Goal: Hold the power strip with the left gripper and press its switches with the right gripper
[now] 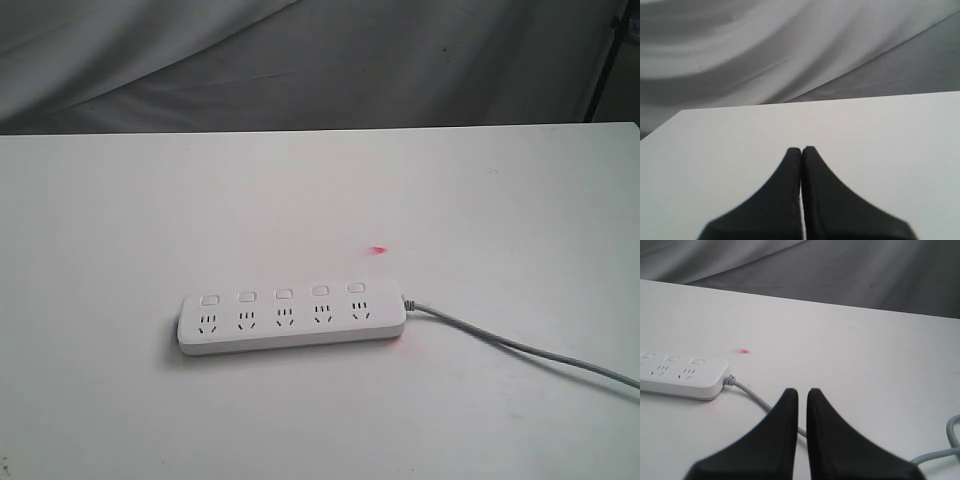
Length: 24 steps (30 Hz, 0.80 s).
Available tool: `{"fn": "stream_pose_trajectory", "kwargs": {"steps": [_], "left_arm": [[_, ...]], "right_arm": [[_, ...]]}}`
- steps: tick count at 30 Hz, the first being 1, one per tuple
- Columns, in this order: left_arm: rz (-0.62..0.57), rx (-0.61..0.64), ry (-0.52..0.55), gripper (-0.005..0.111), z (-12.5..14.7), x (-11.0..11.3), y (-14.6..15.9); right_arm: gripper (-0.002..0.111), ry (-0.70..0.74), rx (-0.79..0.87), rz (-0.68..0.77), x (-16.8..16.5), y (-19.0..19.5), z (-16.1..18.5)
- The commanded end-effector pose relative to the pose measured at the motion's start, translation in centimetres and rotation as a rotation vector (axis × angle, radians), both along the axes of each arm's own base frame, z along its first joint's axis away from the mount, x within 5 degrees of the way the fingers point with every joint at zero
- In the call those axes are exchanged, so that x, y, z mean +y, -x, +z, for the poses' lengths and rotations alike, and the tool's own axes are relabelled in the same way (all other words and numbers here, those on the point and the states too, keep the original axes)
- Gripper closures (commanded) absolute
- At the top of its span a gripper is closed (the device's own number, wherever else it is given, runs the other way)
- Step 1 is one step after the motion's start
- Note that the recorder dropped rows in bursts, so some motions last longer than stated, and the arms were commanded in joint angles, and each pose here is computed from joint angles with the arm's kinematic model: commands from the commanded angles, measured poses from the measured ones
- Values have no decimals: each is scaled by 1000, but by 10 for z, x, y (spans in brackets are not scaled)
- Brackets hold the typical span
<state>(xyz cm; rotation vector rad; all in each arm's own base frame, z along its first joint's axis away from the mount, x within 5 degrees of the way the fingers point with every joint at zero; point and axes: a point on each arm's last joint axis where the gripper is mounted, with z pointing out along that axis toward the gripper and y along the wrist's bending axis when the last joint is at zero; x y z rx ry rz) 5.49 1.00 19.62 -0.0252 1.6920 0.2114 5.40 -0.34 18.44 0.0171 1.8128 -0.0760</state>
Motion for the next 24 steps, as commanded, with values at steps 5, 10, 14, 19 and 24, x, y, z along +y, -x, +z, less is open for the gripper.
{"fn": "stream_pose_trajectory", "kwargs": {"steps": [5, 10, 14, 19, 24], "left_arm": [[13, 71, 53, 107, -9, 0, 1], [12, 69, 52, 107, -8, 0, 1], [12, 69, 52, 107, -8, 0, 1], [12, 70, 50, 107, -8, 0, 1], [12, 70, 50, 107, -8, 0, 1]], "right_arm": [[102, 0, -4, -7, 0, 0, -1], [102, 0, -4, -7, 0, 0, -1], [102, 0, -4, -7, 0, 0, -1], [102, 0, -4, -7, 0, 0, -1], [102, 0, -4, -7, 0, 0, -1]]}}
